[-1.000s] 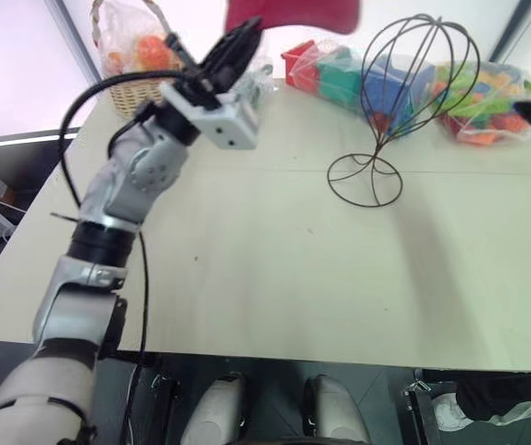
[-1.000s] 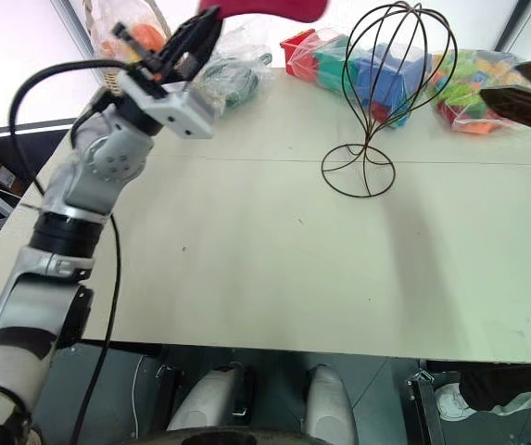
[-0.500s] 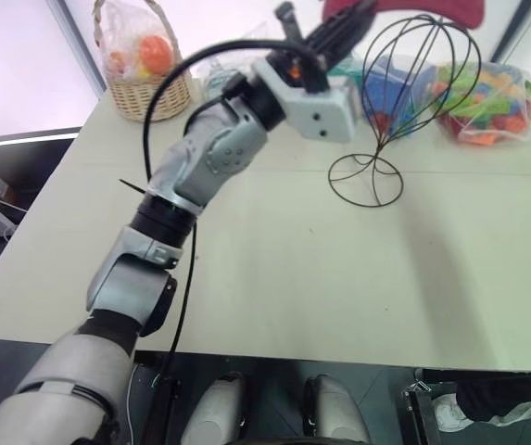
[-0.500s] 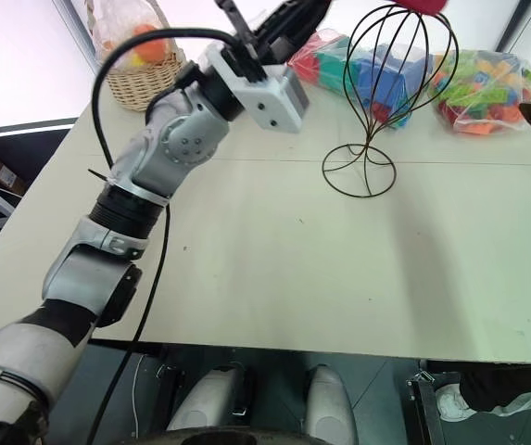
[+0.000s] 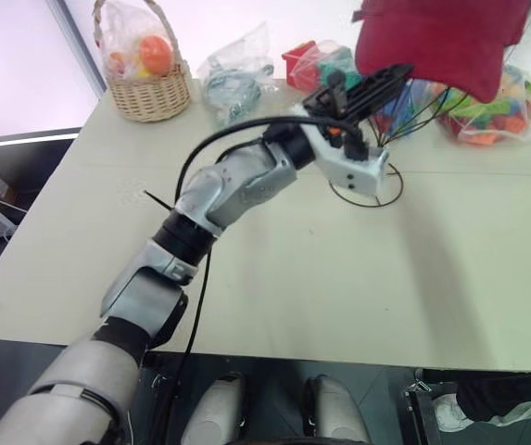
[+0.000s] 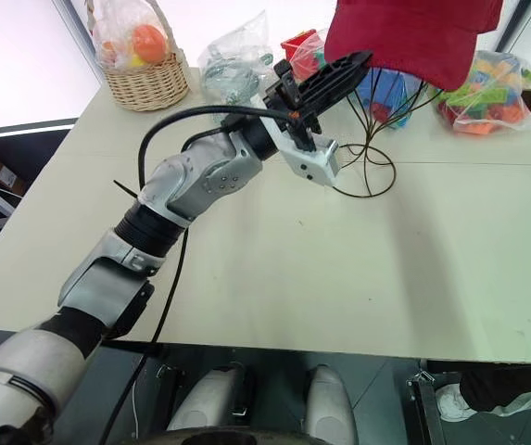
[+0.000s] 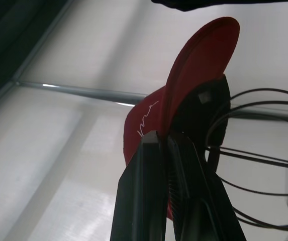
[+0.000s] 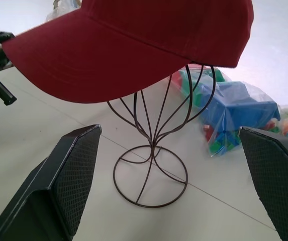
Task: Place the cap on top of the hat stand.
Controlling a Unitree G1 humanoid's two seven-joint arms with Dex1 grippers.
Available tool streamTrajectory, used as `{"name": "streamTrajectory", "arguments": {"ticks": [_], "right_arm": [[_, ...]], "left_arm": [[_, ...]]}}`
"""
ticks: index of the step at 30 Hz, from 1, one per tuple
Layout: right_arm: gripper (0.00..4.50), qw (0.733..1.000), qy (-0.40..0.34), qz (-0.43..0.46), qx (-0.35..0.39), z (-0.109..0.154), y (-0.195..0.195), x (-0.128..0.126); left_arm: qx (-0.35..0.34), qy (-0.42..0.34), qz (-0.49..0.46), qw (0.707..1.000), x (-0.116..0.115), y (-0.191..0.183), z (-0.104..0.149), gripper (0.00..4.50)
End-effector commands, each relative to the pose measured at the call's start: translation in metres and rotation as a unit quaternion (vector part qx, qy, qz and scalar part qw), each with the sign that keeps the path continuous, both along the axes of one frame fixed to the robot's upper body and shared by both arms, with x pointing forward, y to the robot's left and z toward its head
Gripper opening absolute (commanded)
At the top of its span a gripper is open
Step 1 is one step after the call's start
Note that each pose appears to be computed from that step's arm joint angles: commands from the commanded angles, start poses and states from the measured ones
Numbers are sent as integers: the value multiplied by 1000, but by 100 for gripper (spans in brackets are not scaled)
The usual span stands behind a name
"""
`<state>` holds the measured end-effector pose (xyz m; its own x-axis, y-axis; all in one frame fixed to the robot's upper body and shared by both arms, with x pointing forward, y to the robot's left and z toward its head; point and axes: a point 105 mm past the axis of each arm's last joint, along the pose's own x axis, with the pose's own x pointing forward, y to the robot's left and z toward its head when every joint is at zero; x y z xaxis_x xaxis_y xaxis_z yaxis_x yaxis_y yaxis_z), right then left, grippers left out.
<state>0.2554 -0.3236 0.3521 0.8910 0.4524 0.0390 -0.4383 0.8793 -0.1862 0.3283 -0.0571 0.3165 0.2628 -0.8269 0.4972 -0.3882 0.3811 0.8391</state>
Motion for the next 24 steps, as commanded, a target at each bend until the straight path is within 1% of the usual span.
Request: {"name": "streamTrajectory", "arguments": {"ticks": [1,4,8,11,16,18,21,23,24], "right_arm": [[450,1000,-23,1,-5,12,3,-4],[450,1000,-23,1,-3,11,3,-3],[450,1000,-22,2,-1,10,3,-3],[450,1000,-20,0,1,8,2,-4],[450,1000,-19,-4,2,9,1,-8],[450,1000,-17,-5,2,9,1,-9],[450,1000,-15,-7,2,7,0,-11],[450,1000,-14,-9,3,7,-1,-12],[450,1000,-14,-10,3,6,-2,-13]], "left_arm": [[5,-5,-3,1000,-5,-4,-6,4],[39,12,9,999,-2,-10,-26,4],[70,40,13,997,0,-17,-46,4],[79,44,9,996,-4,-24,-53,4],[94,54,16,994,-4,-31,-67,4],[85,65,14,994,-4,-33,-69,4],[60,105,18,992,1,-31,-72,4],[24,133,19,991,5,-27,-67,4],[16,129,16,991,5,-26,-64,4]]}}
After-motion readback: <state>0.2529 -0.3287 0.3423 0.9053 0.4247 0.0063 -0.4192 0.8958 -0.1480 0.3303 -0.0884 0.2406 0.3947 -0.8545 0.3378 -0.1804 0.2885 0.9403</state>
